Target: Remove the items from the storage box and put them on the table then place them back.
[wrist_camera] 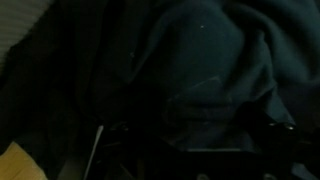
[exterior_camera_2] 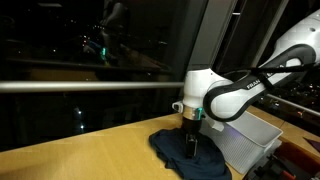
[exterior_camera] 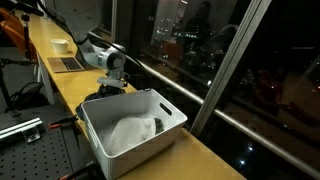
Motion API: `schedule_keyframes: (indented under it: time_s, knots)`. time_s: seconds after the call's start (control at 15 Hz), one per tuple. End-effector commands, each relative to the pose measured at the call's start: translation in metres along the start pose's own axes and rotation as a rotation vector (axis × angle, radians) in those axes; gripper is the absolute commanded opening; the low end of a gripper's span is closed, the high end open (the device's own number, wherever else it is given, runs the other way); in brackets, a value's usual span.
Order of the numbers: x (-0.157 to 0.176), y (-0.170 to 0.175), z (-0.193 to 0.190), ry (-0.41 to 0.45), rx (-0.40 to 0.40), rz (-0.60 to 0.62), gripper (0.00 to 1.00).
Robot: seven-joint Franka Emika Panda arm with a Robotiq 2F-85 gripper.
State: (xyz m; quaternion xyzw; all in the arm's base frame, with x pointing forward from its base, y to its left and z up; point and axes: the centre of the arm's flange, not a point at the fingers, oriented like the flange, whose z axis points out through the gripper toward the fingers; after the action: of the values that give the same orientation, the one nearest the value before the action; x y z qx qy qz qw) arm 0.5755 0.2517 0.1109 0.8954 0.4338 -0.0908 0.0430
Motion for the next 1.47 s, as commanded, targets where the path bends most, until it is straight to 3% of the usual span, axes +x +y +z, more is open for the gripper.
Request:
schedule_keyframes:
  time_s: [0.0, 0.47, 0.67, 1.4]
  knots:
    - [0.021, 0.009, -0.001, -0.002, -0.009, -0.029, 0.72]
    - [0.052, -0.004, -0.047, -0.031, -0.055, -0.077, 0.19]
    - [0.060, -0.010, -0.071, -0.044, -0.073, -0.097, 0.01]
    - [0.056, 0.007, -0.150, -0.024, -0.145, -0.090, 0.00]
